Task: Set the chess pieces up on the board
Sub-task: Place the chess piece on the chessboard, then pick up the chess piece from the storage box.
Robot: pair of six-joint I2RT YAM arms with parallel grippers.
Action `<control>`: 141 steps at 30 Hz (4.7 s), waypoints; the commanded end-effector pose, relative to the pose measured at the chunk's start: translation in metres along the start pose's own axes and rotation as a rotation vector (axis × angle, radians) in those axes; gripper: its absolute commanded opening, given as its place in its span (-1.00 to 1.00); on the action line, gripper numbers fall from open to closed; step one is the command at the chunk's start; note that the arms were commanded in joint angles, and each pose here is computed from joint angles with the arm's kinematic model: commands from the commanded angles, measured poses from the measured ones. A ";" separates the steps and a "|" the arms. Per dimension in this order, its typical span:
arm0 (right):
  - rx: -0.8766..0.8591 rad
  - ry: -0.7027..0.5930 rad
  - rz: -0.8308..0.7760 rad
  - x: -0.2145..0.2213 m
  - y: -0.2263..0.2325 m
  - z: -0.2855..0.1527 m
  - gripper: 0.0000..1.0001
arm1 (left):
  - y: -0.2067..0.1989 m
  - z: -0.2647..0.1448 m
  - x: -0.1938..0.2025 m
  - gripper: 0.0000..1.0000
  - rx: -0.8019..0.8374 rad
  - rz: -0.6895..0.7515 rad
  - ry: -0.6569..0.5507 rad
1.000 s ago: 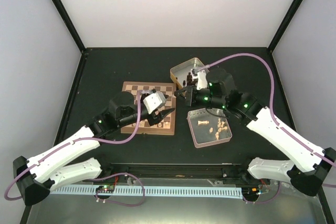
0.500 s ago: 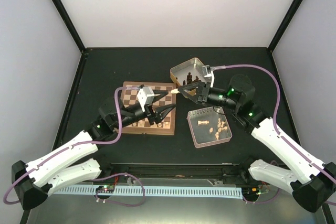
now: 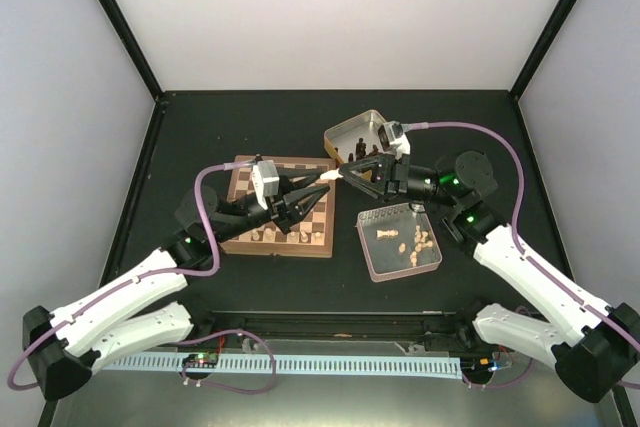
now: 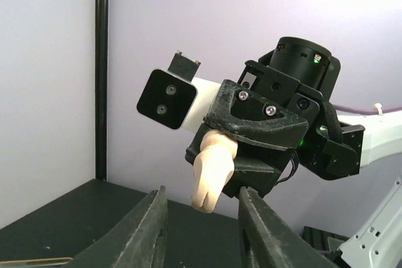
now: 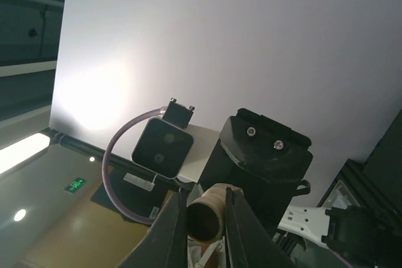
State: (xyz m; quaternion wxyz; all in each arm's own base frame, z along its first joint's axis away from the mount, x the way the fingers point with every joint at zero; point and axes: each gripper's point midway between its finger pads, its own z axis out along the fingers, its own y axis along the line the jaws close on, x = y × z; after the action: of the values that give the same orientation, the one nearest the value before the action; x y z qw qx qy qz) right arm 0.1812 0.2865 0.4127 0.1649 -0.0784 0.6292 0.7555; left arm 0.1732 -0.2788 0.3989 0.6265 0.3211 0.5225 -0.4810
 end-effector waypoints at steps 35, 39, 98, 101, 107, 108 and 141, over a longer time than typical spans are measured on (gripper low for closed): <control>0.464 -0.154 -0.035 -0.025 -0.126 -0.049 0.28 | 0.054 -0.036 0.083 -0.97 -0.364 -0.154 0.491; 0.659 -0.183 -0.056 -0.030 -0.169 -0.071 0.29 | 0.078 -0.093 0.125 -0.97 -0.613 -0.262 0.736; 0.901 -0.143 -0.102 -0.042 -0.234 -0.105 0.29 | 0.164 -0.239 0.262 -0.74 -1.095 -0.813 1.466; 0.901 -0.143 -0.101 -0.040 -0.235 -0.106 0.29 | 0.165 -0.239 0.262 -0.74 -1.102 -0.808 1.464; 0.898 -0.139 -0.101 -0.039 -0.234 -0.105 0.29 | 0.166 -0.239 0.260 -0.63 -1.109 -0.799 1.455; 0.897 -0.138 -0.100 -0.039 -0.234 -0.105 0.29 | 0.167 -0.238 0.260 -0.60 -1.108 -0.798 1.452; 1.559 0.198 -0.094 0.040 -0.332 -0.212 -0.07 | 0.138 -0.117 0.067 -0.15 -0.675 -0.494 0.395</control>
State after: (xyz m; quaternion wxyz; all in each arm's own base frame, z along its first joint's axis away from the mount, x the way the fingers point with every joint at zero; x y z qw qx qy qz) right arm 0.2422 0.1456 0.0529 0.1420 -0.0344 0.9832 0.1094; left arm 0.2639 -0.1298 0.2548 0.4019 0.0226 0.8695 -0.2864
